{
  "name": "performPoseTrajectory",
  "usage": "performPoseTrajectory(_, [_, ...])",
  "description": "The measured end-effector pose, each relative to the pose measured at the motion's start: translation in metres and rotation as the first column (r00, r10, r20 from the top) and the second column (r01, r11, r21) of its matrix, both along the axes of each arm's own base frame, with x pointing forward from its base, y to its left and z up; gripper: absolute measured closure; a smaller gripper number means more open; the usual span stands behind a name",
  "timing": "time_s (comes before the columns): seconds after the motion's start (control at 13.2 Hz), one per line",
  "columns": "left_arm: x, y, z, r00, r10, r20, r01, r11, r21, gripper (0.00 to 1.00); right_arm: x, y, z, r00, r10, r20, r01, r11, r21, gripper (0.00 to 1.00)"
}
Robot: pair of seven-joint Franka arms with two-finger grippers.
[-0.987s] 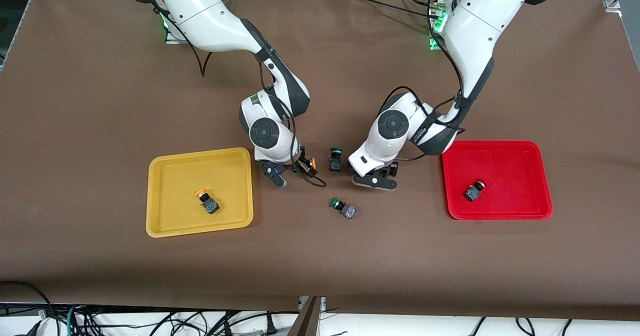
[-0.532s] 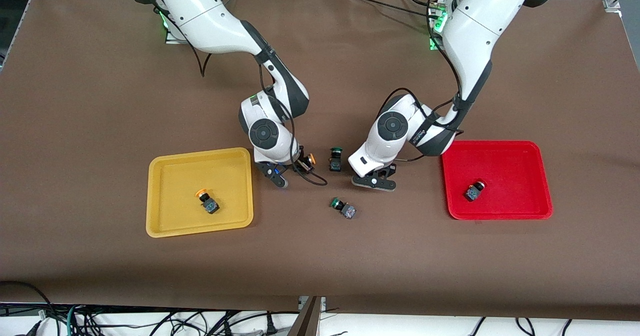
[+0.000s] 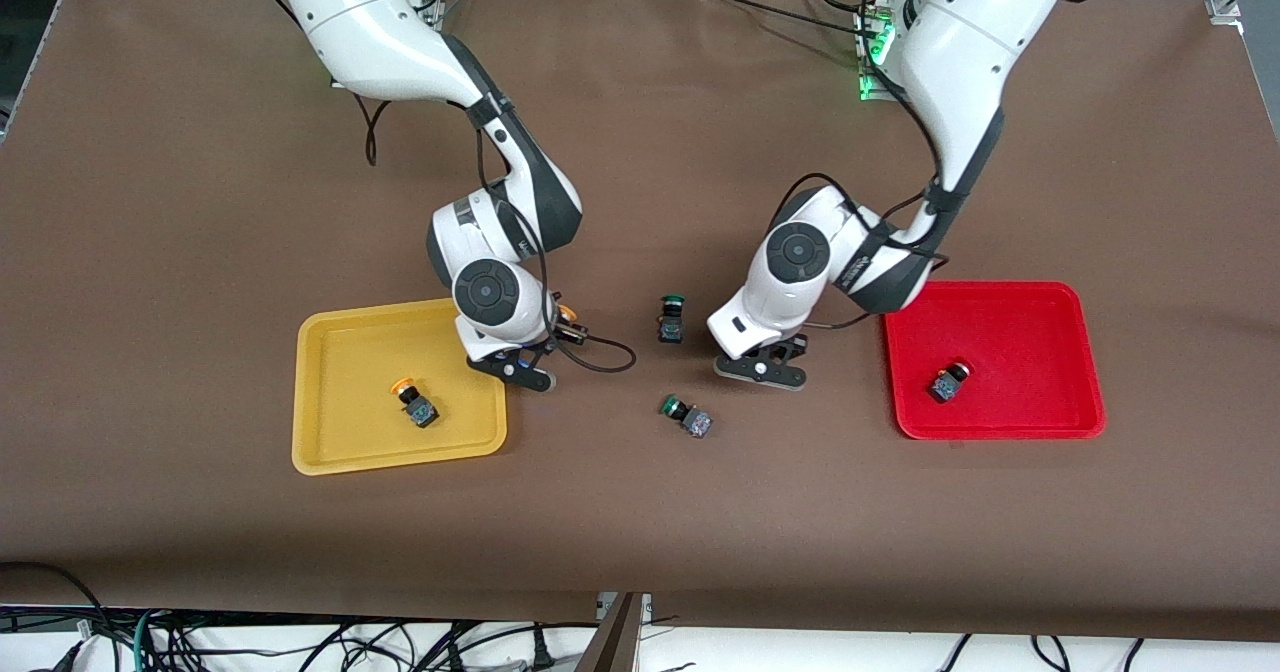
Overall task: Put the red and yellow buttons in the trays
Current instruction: 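Place the orange button in the yellow tray while the left gripper carries the red button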
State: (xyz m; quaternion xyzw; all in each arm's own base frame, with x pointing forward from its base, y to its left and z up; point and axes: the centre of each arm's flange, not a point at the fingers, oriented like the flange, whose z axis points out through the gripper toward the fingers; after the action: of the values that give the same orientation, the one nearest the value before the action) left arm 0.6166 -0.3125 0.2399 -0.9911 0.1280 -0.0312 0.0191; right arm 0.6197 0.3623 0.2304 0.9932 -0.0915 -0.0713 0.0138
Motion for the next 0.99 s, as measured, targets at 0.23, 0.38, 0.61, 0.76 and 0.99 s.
performPoseTrajectory(0.23, [0.039,0.108,0.057,0.986,-0.165,-0.029,0.167,0.983,0.073,0.59,0.029,-0.046,0.015,0.958,0.286,0.031,-0.286,0.958,-0.029,0.58])
performPoseTrajectory(0.38, [0.058,0.196,0.070,0.960,-0.272,-0.061,0.276,0.957,0.091,0.59,0.045,-0.079,0.021,0.914,0.404,0.033,-0.402,0.914,-0.045,0.58])
performPoseTrajectory(0.61, [0.064,0.300,0.059,0.929,-0.354,-0.110,0.363,0.928,0.079,0.59,0.055,-0.102,0.021,0.882,0.469,0.039,-0.468,0.883,-0.040,0.54])
performPoseTrajectory(0.76, [0.060,0.330,0.040,0.923,-0.357,-0.142,0.368,0.928,0.060,0.59,0.058,-0.107,0.021,0.871,0.490,0.043,-0.489,0.872,-0.038,0.35])
performPoseTrajectory(0.99, [0.055,0.361,0.009,0.921,-0.344,-0.182,0.355,0.934,0.030,0.59,0.061,-0.104,0.035,0.865,0.497,0.071,-0.496,0.868,-0.040,0.03])
